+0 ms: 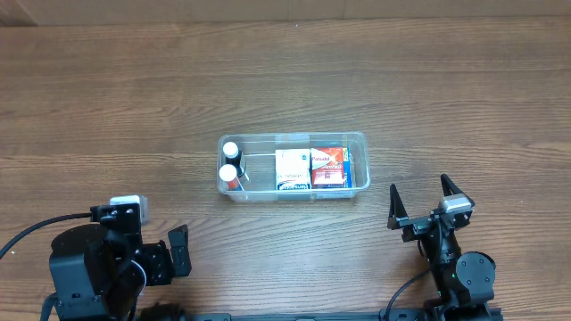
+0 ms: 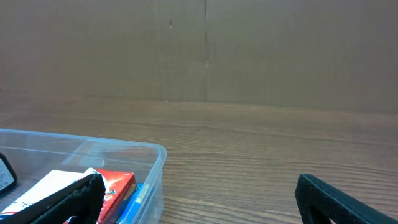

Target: Pack container

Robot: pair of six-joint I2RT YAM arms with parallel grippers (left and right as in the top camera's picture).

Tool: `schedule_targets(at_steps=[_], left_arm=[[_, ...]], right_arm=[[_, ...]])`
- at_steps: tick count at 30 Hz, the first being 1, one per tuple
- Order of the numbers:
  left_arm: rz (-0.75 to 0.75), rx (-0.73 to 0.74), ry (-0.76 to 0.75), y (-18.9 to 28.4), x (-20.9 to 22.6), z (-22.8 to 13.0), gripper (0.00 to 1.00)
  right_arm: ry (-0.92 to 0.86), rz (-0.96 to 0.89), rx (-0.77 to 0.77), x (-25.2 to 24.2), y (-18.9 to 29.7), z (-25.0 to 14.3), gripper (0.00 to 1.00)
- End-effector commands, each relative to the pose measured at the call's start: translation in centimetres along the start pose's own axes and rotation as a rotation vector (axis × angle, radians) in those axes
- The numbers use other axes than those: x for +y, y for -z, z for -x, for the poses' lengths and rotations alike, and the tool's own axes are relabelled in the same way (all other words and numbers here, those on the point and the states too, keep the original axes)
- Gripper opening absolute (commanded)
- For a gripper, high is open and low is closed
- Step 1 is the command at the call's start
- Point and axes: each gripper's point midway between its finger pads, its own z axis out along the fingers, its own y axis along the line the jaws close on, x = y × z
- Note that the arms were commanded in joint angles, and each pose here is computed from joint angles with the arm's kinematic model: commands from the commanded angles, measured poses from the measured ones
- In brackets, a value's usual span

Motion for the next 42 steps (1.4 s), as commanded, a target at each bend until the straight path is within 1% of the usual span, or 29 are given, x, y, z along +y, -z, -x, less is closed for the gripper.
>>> schedule_targets(at_steps=[1, 33, 34, 36, 38, 41, 42], left_arm=[[-0.015, -0.011, 0.021, 0.2, -0.3, 0.0, 1.00], [-0.014, -0.011, 0.021, 0.2, -0.3, 0.0, 1.00], [0.002, -0.017, 0.017, 0.2, 0.0, 0.2, 1.00], [0.006, -0.063, -0.009, 0.0, 0.1, 1.1, 1.00], [-0.004, -0.199, -0.090, -0.4, -0.1, 2.9, 1.00], [-0.023, -0.366, -0.173, -2.1, -0.5, 3.0, 1.00], [-0.024, -0.438, -0.195, -3.5, -0.4, 2.7, 1.00]], right_arm=[[0.005, -0.018, -0.009, -0.3, 0.0, 0.0, 1.00], [0.005, -0.018, -0.009, -0.3, 0.0, 0.0, 1.00], [0.005, -0.018, -0.009, -0.3, 0.0, 0.0, 1.00], [0.005, -0.018, -0.009, -0.3, 0.0, 0.0, 1.00], [0.005, -0.018, -0.009, -0.3, 0.0, 0.0, 1.00], [0.005, -0.018, -0.009, -0.3, 0.0, 0.0, 1.00], [0.005, -0.018, -0.009, -0.3, 0.0, 0.0, 1.00]])
